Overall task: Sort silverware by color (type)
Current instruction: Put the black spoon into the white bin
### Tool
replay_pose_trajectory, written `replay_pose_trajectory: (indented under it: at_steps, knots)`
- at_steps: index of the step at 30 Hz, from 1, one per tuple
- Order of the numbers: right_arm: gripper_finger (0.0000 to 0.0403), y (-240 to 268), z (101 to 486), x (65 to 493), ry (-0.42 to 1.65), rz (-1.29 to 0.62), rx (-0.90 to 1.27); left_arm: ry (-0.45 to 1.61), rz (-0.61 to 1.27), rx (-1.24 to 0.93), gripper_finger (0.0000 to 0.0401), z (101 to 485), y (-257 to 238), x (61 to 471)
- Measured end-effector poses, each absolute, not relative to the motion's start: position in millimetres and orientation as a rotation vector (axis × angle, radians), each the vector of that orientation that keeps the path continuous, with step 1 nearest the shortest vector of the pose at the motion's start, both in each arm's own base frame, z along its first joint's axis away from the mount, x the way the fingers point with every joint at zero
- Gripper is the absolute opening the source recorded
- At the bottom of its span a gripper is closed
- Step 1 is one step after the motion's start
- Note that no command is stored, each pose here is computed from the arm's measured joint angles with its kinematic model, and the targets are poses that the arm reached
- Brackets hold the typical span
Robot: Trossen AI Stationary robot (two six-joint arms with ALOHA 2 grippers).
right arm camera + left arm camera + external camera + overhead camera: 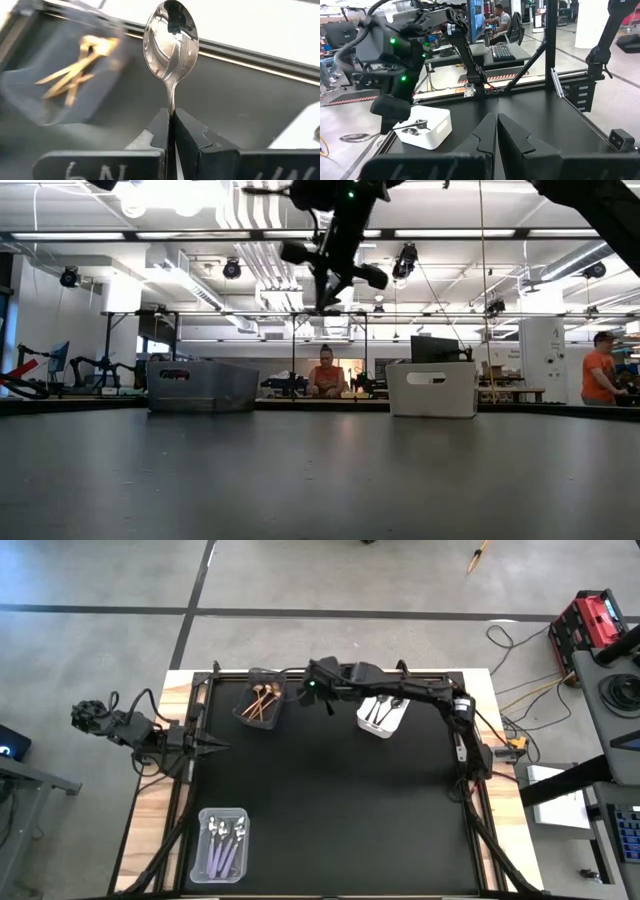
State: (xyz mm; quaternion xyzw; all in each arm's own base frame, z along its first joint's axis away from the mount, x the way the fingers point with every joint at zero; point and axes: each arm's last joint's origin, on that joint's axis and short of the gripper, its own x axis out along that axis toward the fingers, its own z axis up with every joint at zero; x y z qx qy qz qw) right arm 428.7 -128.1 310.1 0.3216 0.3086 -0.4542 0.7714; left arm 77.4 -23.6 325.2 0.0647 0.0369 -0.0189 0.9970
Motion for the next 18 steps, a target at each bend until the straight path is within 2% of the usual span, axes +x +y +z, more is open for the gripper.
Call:
replay_pose_trajectory:
  at_steps: [7, 18]
  knots:
    - [0.0012, -153.5, 303.9, 408.7, 0.744, -1.124, 0.754, 0.070, -0.038, 0.128, 0.0000, 325.1, -22.1, 74.2]
    - [0.0012, -166.7, 306.9, 385.5, 0.790, -1.283, 0.770, 0.068, -0.038, 0.127, 0.0000, 324.1, -21.5, 73.0]
